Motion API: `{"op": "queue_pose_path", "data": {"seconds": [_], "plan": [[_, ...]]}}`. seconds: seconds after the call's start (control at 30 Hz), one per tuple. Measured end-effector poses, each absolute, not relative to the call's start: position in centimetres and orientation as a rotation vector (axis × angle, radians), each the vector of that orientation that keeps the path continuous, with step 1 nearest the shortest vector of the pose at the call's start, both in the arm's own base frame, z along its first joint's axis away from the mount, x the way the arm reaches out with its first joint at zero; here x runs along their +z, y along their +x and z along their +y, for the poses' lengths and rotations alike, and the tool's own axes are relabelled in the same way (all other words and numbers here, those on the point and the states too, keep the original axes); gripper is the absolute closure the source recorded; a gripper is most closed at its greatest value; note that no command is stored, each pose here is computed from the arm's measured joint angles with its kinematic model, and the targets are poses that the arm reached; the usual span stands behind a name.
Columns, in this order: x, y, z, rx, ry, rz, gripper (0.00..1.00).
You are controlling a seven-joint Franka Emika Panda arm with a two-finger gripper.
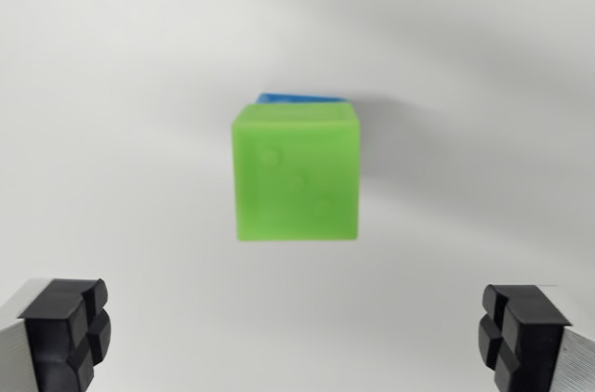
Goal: Stack cube
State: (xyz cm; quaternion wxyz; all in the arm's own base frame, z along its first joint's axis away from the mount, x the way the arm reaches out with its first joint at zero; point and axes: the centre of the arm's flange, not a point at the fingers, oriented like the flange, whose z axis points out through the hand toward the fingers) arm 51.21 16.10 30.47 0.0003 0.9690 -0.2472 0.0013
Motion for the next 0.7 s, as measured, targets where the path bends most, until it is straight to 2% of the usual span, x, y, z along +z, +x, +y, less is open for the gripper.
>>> {"op": "queue_pose_path", "data": {"seconds": [0.7], "plan": [[39.5,51.3,16.1,0.007,3.043,-0.775,0.00]]}}
